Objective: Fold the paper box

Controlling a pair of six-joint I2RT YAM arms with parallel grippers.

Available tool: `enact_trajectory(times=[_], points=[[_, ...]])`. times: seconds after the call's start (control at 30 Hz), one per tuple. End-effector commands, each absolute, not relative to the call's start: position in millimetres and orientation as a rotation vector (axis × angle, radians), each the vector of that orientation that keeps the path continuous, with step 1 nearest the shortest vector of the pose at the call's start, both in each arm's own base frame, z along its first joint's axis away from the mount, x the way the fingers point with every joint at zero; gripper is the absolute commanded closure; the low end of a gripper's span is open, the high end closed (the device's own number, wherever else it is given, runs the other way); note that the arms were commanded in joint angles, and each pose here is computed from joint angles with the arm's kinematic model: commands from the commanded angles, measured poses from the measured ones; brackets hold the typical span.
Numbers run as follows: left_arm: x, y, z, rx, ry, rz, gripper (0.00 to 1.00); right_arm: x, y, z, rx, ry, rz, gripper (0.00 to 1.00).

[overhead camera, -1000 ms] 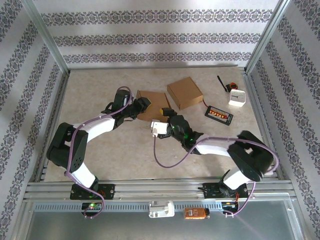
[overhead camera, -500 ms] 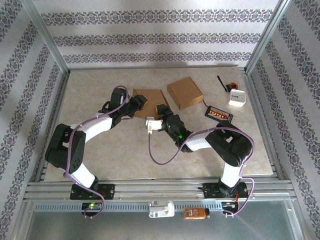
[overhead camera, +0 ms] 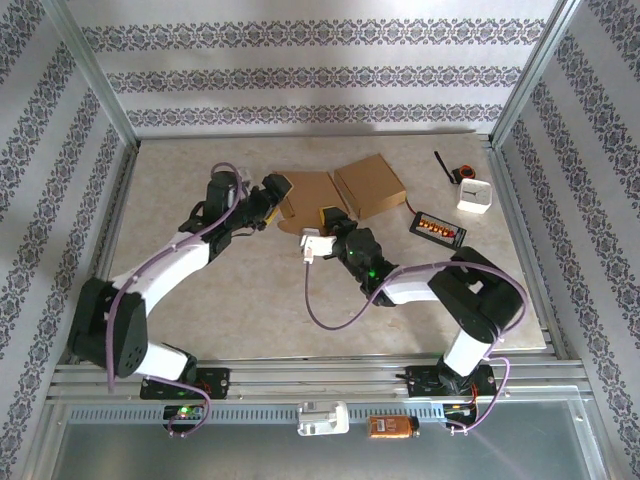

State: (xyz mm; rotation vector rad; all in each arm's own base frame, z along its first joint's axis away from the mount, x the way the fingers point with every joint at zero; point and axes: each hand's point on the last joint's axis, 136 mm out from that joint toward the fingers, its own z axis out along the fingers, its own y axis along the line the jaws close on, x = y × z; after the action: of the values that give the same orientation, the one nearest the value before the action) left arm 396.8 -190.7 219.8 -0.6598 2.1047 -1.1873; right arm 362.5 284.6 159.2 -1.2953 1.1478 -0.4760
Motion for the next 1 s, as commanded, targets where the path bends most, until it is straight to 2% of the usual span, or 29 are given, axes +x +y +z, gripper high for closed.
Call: enact_trajectory(times=[0.0,0.17,0.27,0.5,0.63,0.73,0.97], points=[[393,-146,260,-0.540,2.009,-0.886,0.11,352,272,171,-1.280,1.223,-0.378,0.59],[368,-96,302,-0.355,1.878,-0.514,0.07,309,257,176,-1.481,1.497,0.040,0.61],[352,-78,310,-0.299,1.842,-0.384,0.04,285,249,188,-1.596,1.642,0.170,0.62],[324,-99,289,-0.045,1.863,-0.434,0.00,237,228,204,-1.918,1.946,0.320,0.60],[314,-111,278,0.037,1.884,-0.499,0.00,232,233,210,-2.017,2.082,0.355,0.61],[313,-108,274,0.015,1.892,-0.490,0.00,234,249,203,-2.085,2.100,0.389,0.58],[315,-113,251,-0.138,1.886,-0.639,0.00,272,289,167,-2.109,2.097,0.385,0.56]])
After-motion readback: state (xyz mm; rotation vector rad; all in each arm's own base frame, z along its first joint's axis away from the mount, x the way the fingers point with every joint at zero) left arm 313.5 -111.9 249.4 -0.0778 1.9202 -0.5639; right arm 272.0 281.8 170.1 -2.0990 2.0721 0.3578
